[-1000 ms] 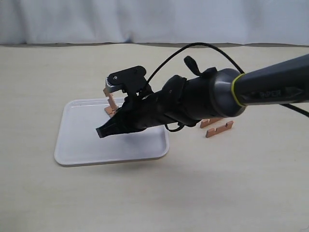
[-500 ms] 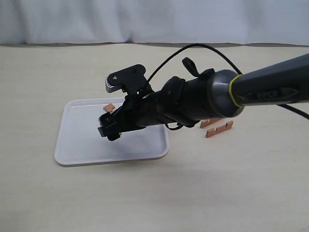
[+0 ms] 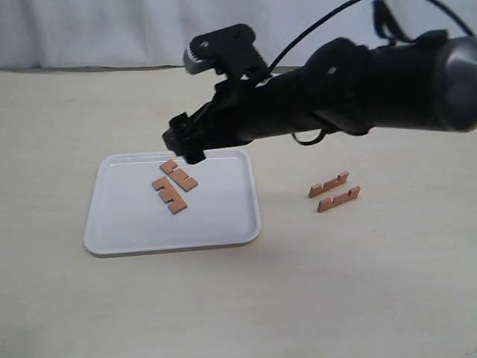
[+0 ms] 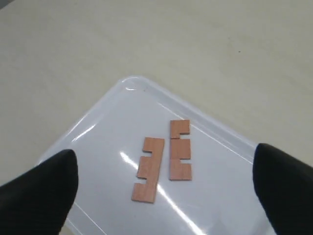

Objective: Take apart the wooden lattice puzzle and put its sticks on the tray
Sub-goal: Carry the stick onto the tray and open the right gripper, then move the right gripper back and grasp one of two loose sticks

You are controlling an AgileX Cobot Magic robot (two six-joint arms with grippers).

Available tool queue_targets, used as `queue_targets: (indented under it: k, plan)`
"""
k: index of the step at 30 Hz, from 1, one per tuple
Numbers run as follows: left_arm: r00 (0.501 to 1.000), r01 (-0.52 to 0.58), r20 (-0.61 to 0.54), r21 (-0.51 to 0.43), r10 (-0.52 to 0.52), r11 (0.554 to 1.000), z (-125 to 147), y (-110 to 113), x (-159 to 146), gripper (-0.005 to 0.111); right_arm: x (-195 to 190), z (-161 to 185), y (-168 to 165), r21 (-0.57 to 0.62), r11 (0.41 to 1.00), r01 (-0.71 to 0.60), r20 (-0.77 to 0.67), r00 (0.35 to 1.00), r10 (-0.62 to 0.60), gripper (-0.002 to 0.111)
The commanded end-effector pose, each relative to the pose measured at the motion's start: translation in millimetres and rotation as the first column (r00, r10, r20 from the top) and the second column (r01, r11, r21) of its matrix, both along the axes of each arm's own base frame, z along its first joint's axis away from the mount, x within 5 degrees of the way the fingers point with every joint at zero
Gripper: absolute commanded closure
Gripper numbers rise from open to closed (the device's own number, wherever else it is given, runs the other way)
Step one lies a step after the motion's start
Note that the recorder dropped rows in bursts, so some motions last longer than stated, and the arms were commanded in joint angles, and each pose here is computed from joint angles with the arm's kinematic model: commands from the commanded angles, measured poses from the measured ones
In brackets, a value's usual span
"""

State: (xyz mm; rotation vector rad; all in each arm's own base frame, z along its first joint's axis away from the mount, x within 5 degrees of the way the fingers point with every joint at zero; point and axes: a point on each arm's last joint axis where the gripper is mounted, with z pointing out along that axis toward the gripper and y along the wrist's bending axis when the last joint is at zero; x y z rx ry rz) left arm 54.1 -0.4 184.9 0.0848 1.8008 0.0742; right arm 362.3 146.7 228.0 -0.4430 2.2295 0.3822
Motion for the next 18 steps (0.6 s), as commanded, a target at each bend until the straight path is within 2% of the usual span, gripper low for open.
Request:
queue_targets:
  k: [1, 5, 10, 12, 18]
  plan:
    - [1.000, 0.001, 0.010, 0.004, -0.001, 1.000, 0, 0, 0, 0.107, -5, 9, -45, -0.011, 0.997, 0.070, -0.100, 0.992, -0.071, 0.018]
    - [1.000, 0.001, 0.010, 0.004, -0.001, 1.000, 0, 0, 0, 0.107, -8, -1, -87, -0.117, 0.980, 0.159, -0.243, 0.953, -0.184, 0.018]
    - [1.000, 0.001, 0.010, 0.004, -0.001, 1.000, 0, 0, 0, 0.107, -10, -14, -138, -0.267, 0.886, 0.380, -0.299, 0.841, -0.450, 0.018]
    - [1.000, 0.001, 0.010, 0.004, -0.001, 1.000, 0, 0, 0, 0.107, -12, -21, -147, -0.326, 0.869, 0.373, -0.310, 0.826, -0.471, 0.018]
    - [1.000, 0.001, 0.010, 0.004, -0.001, 1.000, 0, 0, 0, 0.107, -6, -44, -143, -0.340, 0.875, 0.345, -0.351, 0.817, -0.458, 0.018]
